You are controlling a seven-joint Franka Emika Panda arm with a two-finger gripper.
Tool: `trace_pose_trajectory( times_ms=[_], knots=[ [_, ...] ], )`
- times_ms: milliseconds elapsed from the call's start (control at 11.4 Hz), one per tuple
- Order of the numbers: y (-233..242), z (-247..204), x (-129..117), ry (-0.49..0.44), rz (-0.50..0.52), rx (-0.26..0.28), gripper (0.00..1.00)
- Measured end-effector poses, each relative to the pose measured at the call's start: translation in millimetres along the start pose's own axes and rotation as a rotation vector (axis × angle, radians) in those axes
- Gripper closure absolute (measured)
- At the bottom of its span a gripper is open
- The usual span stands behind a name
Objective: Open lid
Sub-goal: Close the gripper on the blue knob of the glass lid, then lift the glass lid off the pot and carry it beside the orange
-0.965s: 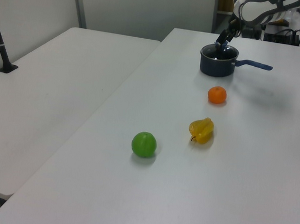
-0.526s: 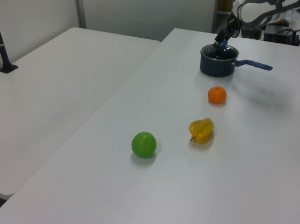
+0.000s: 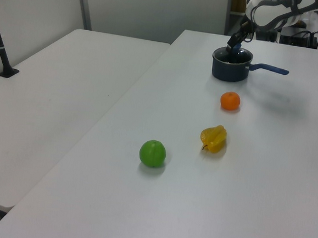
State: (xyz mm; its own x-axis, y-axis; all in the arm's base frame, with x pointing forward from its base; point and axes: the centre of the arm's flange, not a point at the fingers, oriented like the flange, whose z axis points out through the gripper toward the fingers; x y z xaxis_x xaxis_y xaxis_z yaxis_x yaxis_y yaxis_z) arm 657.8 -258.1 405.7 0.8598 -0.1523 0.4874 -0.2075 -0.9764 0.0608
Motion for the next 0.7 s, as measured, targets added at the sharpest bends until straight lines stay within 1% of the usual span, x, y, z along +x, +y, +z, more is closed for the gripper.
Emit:
trace_pose_trajectory(
  times_ms=[263,526,702],
  knots=[
    [0.5,-0.8,0.8,0.002,0.000,-0.001,0.33],
    [0.3,-15.2,9.3,0.028,-0.001,-0.003,0.33],
    [-18.8,-32.9,19.4,0.056,-0.017,0.011,0.33]
  ],
)
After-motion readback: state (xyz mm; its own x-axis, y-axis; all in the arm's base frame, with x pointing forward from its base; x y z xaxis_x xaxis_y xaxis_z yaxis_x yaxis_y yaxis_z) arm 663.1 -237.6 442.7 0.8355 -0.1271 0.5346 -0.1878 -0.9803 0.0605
